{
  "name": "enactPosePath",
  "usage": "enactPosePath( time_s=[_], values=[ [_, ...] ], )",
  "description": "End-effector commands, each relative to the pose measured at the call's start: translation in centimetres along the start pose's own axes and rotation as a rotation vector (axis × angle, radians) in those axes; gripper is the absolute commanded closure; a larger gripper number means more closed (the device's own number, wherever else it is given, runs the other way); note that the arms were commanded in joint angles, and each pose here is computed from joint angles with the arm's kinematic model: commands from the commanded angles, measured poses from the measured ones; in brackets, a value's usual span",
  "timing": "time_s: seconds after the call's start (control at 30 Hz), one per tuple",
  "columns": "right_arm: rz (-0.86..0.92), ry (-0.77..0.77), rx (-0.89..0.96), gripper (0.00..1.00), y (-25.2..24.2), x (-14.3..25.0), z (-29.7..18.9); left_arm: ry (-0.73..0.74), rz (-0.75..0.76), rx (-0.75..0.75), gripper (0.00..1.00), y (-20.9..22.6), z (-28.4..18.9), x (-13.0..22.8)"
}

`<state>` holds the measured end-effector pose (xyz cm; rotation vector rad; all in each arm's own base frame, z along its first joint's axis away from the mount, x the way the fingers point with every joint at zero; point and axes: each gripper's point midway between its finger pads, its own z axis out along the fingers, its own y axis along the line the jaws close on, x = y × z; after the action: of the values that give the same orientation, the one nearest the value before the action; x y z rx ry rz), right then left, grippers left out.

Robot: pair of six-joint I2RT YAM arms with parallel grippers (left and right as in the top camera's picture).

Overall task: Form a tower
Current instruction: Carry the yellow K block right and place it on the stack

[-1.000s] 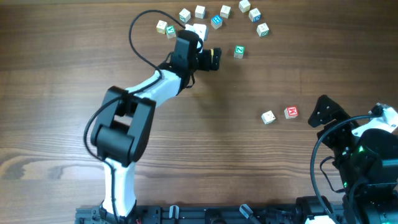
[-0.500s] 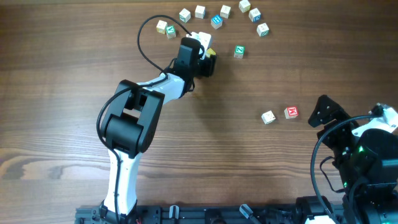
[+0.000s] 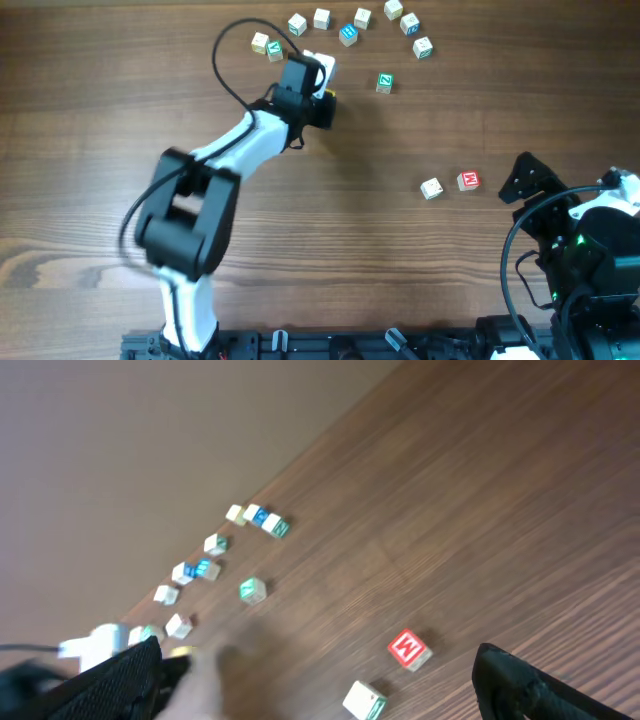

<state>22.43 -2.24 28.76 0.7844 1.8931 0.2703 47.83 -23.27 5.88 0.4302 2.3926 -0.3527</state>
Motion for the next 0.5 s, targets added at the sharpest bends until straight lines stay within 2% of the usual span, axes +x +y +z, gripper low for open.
enactPosePath(
  time_s=[0.0,0.1,0.17,0.3,0.47],
  values=[
    [0.002,-0.061,0.012,0.01,0.0,-1.6,-0.9,-0.159,0.023,0.076,0.80,-4.4,-9.6,-6.2],
    [0.003,-0.048,-0.019,0.01,0.8,-2.0,-1.9,-0.216,0.026,0.168,0.80,-9.2,-14.2,-7.5],
    [0.000,-0.035,-0.010,0.01,0.7,-2.1,-2.9,-0.222,0.066,0.216,0.80,-12.2,-15.4,-7.1],
    [-0.012,-0.031,0.037,0.00,-0.2,-3.3,-6.8,-0.157,0.151,0.308,0.75,-18.4,-14.7,-4.0],
    [-0.020,-0.073,0.049,0.00,-0.7,-5.2,-11.8,-0.132,0.182,0.368,0.76,-22.5,-12.5,-2.0]
  ],
)
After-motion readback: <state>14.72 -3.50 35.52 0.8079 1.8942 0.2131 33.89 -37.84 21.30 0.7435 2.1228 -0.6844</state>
